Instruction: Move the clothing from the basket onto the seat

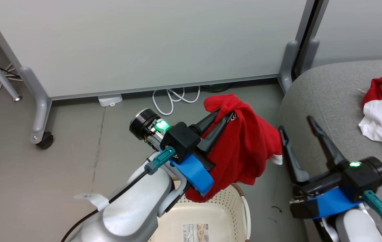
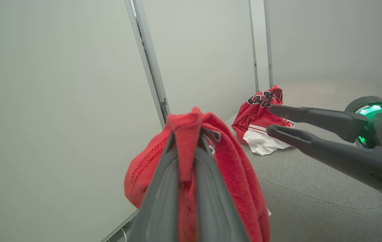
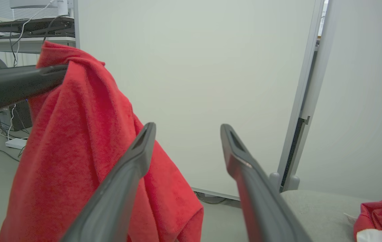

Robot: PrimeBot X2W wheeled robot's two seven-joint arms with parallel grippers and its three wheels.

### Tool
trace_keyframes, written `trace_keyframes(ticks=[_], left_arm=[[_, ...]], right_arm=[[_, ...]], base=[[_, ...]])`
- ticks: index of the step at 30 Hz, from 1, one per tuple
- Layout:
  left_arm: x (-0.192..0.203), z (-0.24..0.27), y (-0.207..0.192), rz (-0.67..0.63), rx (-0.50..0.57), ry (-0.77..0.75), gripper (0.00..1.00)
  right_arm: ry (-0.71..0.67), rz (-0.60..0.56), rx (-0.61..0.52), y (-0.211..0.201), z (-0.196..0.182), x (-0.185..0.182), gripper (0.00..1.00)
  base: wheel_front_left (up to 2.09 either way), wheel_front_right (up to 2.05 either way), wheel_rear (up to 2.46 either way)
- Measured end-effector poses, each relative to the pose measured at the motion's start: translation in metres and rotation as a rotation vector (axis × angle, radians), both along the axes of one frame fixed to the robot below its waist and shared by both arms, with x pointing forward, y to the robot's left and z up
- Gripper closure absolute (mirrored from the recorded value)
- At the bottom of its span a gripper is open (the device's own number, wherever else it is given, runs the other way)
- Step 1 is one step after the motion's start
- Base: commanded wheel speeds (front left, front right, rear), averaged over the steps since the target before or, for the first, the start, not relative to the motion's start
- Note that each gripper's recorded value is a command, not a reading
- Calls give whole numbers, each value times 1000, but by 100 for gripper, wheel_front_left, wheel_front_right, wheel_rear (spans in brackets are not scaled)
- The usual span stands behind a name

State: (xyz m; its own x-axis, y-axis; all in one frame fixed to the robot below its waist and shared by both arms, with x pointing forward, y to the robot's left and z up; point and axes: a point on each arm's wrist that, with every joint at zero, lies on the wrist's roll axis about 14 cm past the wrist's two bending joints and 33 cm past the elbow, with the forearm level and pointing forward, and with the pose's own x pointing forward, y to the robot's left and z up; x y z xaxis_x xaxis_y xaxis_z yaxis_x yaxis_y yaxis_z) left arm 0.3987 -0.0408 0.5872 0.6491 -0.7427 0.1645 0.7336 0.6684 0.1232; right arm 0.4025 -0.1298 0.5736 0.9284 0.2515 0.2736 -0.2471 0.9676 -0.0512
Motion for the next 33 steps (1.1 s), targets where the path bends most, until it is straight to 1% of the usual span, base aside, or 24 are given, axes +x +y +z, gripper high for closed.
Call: trace_keyframes(ticks=[4, 9, 15, 23, 24, 25, 26, 33], left_arm=[[1, -2, 1, 3, -3, 6, 100], [0, -2, 1, 1, -7, 5, 100], [-3, 2, -4, -16, -16, -6, 100], [-4, 4, -8, -31, -15, -14, 100], [-4, 4, -8, -31, -15, -15, 100], [-4, 4, -8, -32, -15, -17, 100], [-4, 5, -8, -34, -15, -18, 100], [-3, 7, -3, -25, -19, -24, 100]], right_arm=[[-14, 99, -30, 26, 4, 1, 0], [5, 196, -68, 51, -4, 2, 0], [51, 270, -115, 69, -19, 10, 0], [86, 348, -140, 90, -27, 22, 0], [93, 356, -143, 92, -30, 23, 5], [98, 362, -137, 94, -30, 24, 82], [103, 365, -133, 96, -31, 25, 100], [113, 370, -118, 100, -32, 28, 100]], base=[[0, 0, 0], [0, 0, 0], [0, 0, 0], [0, 0, 0], [0, 0, 0], [0, 0, 0], [0, 0, 0], [0, 0, 0]])
